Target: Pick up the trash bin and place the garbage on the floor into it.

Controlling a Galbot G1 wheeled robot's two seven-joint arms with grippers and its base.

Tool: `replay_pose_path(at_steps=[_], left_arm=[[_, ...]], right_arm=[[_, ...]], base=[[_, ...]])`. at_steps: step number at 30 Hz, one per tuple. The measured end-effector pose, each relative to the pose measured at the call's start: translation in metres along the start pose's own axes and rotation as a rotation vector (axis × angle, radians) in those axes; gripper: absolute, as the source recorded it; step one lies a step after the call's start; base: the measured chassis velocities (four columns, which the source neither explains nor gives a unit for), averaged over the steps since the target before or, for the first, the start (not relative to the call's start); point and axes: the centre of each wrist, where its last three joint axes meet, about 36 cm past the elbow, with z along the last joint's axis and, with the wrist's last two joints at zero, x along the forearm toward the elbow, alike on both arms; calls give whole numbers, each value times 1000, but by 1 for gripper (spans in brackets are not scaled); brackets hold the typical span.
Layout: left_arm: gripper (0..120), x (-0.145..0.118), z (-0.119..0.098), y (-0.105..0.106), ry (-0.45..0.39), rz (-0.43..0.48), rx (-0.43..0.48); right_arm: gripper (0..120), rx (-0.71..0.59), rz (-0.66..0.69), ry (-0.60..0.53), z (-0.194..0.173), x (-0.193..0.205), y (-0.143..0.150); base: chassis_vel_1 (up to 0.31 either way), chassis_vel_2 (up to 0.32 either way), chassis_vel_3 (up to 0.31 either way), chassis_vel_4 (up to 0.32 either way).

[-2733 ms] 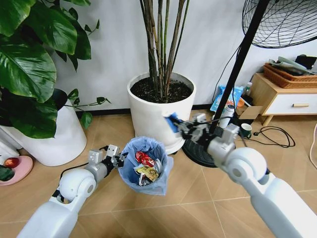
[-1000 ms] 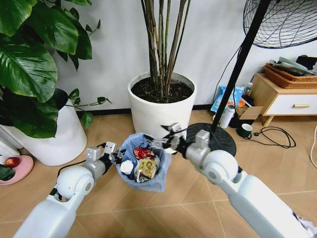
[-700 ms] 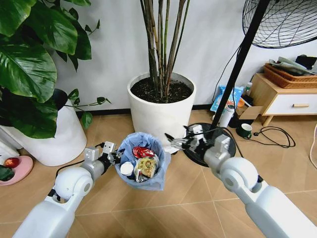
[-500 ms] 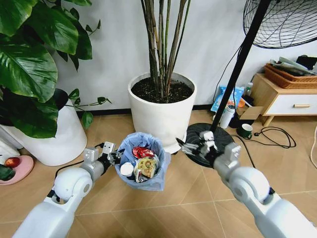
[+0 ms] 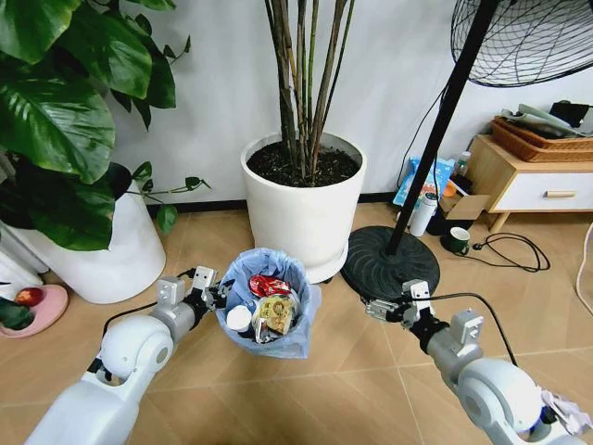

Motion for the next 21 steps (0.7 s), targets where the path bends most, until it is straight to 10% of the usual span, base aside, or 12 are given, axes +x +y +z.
replay_pose_path(at_steps=[21], left_arm=[[0,3,0,0,-5,0,1]], right_arm=[[100,-88,191,-36,29,30,-7]], base=[[102,-99,-92,95]])
